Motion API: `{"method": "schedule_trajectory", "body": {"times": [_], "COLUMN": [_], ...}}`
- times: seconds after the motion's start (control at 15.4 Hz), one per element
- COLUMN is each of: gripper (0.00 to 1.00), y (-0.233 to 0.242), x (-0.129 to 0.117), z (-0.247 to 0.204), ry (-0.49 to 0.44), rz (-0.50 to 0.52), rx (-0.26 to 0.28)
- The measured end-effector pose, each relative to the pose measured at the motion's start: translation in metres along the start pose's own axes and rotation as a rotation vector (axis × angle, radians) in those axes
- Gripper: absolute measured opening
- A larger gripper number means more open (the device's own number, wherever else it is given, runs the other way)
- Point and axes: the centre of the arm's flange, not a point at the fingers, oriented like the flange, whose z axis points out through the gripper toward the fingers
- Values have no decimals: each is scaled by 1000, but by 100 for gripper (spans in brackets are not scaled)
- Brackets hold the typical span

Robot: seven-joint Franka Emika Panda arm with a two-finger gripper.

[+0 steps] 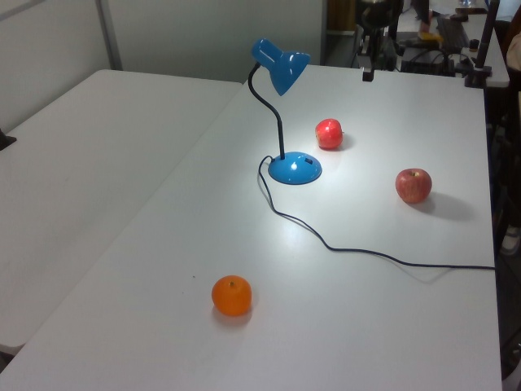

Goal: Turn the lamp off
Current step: 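Move the gripper down toward the switch on the blue lamp base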

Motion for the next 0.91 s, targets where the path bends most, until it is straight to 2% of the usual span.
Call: {"method": "schedule_trajectory", "body": {"times": [0.39,0.91], "gripper": [1,1], "y": [-9,-11], "x": [1,5], "z": [81,155], "ry": [13,106], "rz": [-18,-19], "rx": [6,19]}}
